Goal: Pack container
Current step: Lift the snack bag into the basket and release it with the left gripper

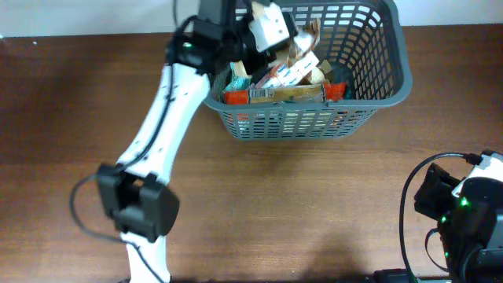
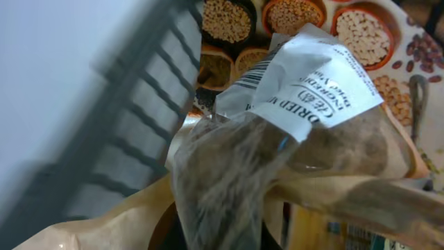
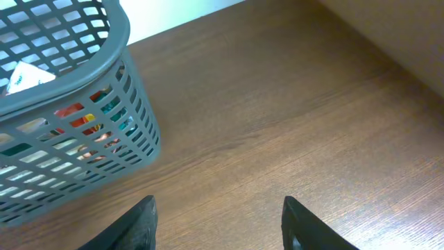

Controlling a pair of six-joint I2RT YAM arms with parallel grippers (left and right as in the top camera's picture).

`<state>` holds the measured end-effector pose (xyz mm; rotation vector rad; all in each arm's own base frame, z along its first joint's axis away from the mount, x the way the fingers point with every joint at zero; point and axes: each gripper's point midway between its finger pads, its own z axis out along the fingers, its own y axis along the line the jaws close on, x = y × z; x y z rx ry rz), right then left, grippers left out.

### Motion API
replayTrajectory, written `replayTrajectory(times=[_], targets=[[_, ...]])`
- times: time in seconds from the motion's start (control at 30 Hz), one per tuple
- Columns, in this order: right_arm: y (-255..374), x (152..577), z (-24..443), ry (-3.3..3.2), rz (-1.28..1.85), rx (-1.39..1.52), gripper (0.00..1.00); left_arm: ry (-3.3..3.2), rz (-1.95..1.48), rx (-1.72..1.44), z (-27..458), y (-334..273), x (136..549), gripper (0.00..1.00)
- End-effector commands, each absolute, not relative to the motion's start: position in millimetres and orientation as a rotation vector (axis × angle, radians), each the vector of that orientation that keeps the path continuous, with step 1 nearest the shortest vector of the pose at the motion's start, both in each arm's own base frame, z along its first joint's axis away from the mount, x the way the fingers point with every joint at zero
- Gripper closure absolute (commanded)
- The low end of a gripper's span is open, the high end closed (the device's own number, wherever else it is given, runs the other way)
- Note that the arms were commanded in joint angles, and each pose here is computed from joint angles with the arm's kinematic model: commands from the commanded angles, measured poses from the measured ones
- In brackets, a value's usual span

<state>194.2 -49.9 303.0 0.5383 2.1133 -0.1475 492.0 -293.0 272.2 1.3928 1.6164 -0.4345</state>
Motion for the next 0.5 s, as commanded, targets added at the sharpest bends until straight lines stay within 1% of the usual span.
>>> replayTrajectory(times=[0.0, 0.03, 0.07, 0.1, 0.17, 0.27, 0.33, 0.4, 0.47], targets=[[-49, 194, 303, 2.112, -0.141, 0.535, 0.47, 1.621, -0.548, 1.453, 241, -309, 484, 0.98], [-49, 194, 303, 2.112, -0.141, 0.535, 0.48, 1.636, -0.558, 1.458, 236, -310, 483, 0.98], [-49, 194, 303, 2.112, -0.141, 0.535, 0.48, 1.655, -0.565, 1.45, 233, -310, 483, 0.72], [-49, 194, 303, 2.112, -0.141, 0.535, 0.48, 1.688, -0.588, 1.414, 234, -310, 484, 0.01], [-49, 194, 303, 2.112, -0.142, 0.535, 0.43, 1.693, -0.597, 1.382, 242, -310, 485, 0.01], [-49, 194, 303, 2.112, -0.142, 0.535, 0.35, 1.673, -0.598, 1.319, 272, -310, 488, 0.01], [-49, 194, 304, 2.111, -0.142, 0.535, 0.34, 1.63, -0.588, 1.249, 316, -304, 490, 0.01], [-49, 194, 307, 2.102, -0.139, 0.535, 0.33, 1.6, -0.532, 1.123, 377, -287, 490, 0.01], [-50, 193, 318, 2.073, -0.137, 0.538, 0.33, 1.612, -0.379, 0.913, 445, -252, 486, 0.01]])
